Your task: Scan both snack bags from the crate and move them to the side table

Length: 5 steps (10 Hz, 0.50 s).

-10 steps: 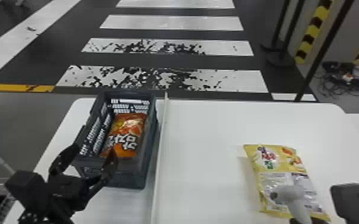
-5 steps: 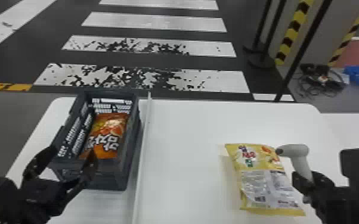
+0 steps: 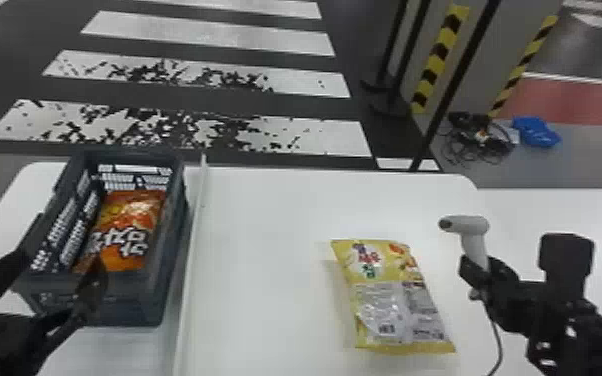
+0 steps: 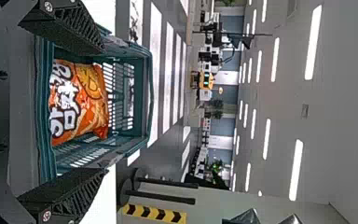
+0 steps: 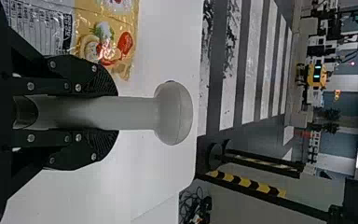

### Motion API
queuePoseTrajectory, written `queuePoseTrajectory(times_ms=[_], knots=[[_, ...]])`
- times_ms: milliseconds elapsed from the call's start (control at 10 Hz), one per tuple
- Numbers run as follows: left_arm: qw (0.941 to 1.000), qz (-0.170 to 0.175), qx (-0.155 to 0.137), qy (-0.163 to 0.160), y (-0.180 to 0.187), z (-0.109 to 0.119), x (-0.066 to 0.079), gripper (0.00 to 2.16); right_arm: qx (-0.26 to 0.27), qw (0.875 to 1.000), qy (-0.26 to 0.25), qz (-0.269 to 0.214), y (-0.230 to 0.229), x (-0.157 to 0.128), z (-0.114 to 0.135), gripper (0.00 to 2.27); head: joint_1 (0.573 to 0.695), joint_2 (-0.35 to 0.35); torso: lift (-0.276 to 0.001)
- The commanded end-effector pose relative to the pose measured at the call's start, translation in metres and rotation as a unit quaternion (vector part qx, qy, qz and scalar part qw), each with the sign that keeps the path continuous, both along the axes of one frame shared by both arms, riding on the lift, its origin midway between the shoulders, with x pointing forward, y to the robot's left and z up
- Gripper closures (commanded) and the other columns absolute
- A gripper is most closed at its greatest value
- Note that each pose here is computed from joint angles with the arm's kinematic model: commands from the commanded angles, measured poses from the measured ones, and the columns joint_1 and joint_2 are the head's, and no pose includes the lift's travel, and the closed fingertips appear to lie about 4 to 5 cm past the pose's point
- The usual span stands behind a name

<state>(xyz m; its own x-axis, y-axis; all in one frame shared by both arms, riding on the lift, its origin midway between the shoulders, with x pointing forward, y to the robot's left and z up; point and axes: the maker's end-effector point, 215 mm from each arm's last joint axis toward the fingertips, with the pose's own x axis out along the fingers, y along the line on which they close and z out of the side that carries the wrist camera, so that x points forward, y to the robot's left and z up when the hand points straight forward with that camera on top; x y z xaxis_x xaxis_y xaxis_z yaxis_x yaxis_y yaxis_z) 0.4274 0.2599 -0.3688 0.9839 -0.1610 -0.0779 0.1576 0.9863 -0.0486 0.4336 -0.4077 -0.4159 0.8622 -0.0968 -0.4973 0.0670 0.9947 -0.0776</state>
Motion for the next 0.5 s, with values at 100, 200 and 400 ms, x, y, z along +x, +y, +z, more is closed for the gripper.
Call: queuePoseTrajectory(times_ms=[100, 200, 400], knots=[[1.0, 0.0, 0.0, -0.001, 0.0, 0.002, 0.0, 0.1, 0.012, 1.0, 0.014, -0.019, -0.035, 0.016, -0.032, 2.22, 0.695, -0.199, -0.099], [1.0, -0.001, 0.001, 0.0, 0.0, 0.001, 0.0, 0.1, 0.003, 1.0, 0.005, -0.019, -0.049, 0.026, -0.039, 2.22, 0.695, -0.218, -0.099], [1.0, -0.001, 0.001, 0.0, 0.0, 0.001, 0.0, 0.1, -0.003, 1.0, 0.006, -0.027, -0.073, 0.038, -0.057, 2.22, 0.695, -0.242, -0.099]])
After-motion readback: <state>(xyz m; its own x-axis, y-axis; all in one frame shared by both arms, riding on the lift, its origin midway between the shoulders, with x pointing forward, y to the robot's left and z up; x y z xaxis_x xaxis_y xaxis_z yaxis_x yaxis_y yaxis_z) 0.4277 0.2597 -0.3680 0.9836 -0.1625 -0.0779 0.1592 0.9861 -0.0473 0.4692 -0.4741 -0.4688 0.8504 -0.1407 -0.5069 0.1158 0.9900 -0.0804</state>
